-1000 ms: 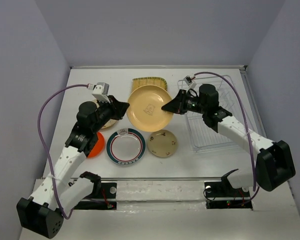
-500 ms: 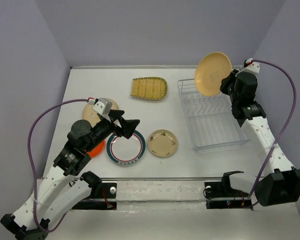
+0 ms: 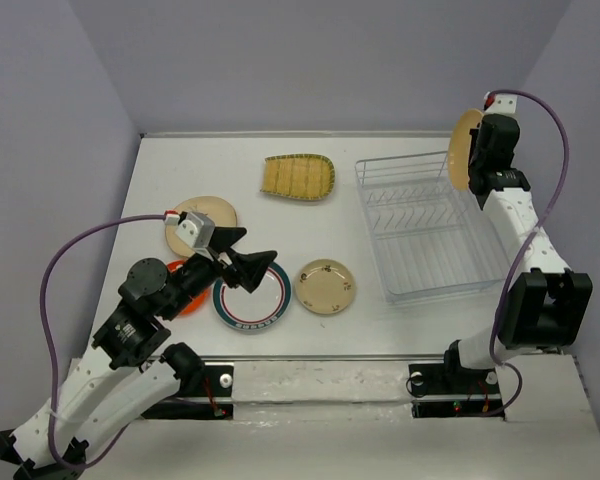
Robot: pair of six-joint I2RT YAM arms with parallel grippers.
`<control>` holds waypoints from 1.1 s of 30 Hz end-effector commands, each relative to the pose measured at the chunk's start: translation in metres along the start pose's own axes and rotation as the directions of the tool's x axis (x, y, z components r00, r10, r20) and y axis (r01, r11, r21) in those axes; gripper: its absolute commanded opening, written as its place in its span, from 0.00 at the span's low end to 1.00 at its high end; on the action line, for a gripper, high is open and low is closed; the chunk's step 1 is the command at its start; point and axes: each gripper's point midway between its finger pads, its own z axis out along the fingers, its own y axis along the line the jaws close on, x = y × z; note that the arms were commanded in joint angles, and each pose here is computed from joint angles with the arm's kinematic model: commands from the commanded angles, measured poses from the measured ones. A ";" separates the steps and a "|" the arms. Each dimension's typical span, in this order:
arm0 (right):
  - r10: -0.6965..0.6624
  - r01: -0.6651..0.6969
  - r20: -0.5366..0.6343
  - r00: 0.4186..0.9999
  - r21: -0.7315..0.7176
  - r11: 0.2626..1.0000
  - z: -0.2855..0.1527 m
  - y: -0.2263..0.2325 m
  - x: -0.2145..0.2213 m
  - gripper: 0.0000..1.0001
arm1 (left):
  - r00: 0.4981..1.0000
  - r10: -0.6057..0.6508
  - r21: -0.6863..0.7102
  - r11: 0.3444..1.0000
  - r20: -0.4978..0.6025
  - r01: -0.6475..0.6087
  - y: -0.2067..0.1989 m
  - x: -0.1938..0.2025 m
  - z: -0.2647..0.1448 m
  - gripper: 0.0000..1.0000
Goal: Load the plates into the dish rack
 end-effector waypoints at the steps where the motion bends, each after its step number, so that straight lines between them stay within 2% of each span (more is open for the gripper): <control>1: -0.067 0.065 0.047 0.997 0.048 0.997 -0.001 -0.023 -0.026 0.07 | 0.999 0.021 0.011 1.000 0.024 -0.022 -0.004 -0.005 -0.001 0.99; 4: -0.104 0.104 0.003 0.995 0.044 0.994 0.003 -0.025 -0.016 0.07 | 1.000 0.020 0.027 0.999 0.018 -0.021 -0.008 -0.004 -0.001 0.99; 7: -0.127 0.126 -0.043 0.991 -0.029 0.992 0.009 -0.010 0.000 0.07 | 1.000 0.020 0.024 0.999 0.024 -0.021 -0.007 -0.005 -0.002 0.99; 15: -0.212 0.209 -0.142 0.967 -0.032 0.977 0.023 -0.006 0.040 0.07 | 1.000 0.018 0.013 1.000 0.017 -0.019 -0.005 -0.003 -0.001 0.99; 21: -0.213 0.199 -0.136 0.968 -0.108 0.974 0.022 0.008 0.046 0.07 | 1.000 0.018 0.008 1.000 0.017 -0.018 -0.005 -0.002 -0.001 0.99; 29: -0.171 0.142 -0.203 0.964 -0.147 0.979 0.018 0.019 0.076 0.07 | 1.000 0.015 0.003 1.000 0.002 -0.015 -0.004 0.001 0.002 0.99; 33: -0.147 0.113 -0.231 0.962 -0.156 0.981 0.017 0.024 0.098 0.13 | 1.000 0.017 -0.007 1.000 0.001 -0.017 -0.002 0.002 0.003 0.99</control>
